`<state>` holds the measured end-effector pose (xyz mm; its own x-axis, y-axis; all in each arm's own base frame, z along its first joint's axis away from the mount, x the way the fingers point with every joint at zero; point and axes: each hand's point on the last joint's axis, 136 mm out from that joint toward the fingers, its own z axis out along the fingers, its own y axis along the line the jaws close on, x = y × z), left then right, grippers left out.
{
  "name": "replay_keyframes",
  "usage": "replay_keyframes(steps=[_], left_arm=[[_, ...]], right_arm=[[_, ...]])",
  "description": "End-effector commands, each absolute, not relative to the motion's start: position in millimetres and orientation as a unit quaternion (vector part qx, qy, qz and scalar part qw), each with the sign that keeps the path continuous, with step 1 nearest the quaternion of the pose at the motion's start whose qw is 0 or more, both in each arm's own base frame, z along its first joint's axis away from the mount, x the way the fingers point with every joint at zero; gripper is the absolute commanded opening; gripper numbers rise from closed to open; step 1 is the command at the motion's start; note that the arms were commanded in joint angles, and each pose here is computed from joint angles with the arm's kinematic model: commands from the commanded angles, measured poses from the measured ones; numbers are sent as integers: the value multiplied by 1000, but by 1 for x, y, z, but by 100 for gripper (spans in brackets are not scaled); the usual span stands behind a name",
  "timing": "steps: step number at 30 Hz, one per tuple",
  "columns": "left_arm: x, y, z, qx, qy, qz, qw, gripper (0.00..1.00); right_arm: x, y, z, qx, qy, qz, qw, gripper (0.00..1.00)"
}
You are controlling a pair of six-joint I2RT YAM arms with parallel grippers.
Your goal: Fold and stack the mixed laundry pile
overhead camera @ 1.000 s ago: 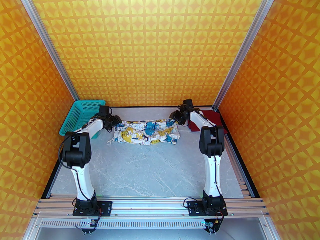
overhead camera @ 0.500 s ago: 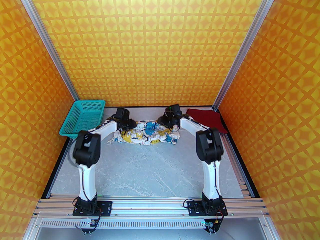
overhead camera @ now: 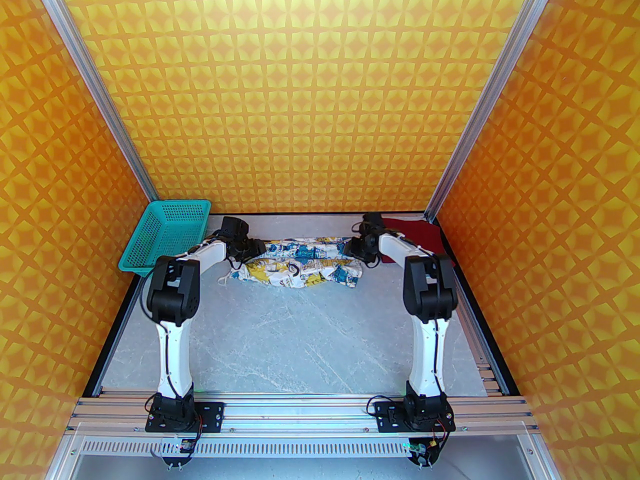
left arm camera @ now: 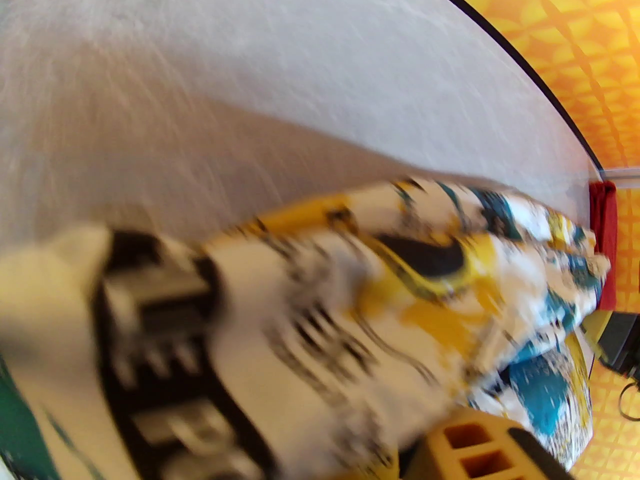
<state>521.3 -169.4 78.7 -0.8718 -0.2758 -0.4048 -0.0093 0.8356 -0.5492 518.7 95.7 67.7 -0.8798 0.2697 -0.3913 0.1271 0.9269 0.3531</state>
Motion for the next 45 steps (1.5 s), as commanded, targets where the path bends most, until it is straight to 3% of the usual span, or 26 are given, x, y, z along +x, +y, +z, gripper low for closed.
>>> replay_keyframes(steps=[1,5,8,14,20,26,29,34,39,45], left_arm=[[505,-196,132,-17,917,-294,268,51],[493,-204,120,-8,926,-289,242,42],[485,-202,105,-12,932,-284,225,40],[468,-188,67,-27,944,-270,188,36],[455,-169,34,-45,952,-257,159,36],[442,-186,64,-30,944,-277,176,42],[438,-197,104,-20,933,-293,207,45],[436,-173,153,-41,918,-298,259,53],[434,-112,141,-101,920,-281,254,55],[427,-68,119,-154,919,-268,245,56]], right_arm=[[502,129,124,52,949,176,255,44],[475,176,126,30,943,237,231,42],[457,181,104,45,947,247,201,41],[443,150,61,101,954,235,158,41],[435,90,27,133,972,132,145,42],[438,80,58,98,971,105,191,46],[441,112,102,10,962,94,255,50],[431,216,139,-186,916,111,337,55],[410,331,126,-400,835,111,362,58],[405,426,97,-522,779,101,333,63]])
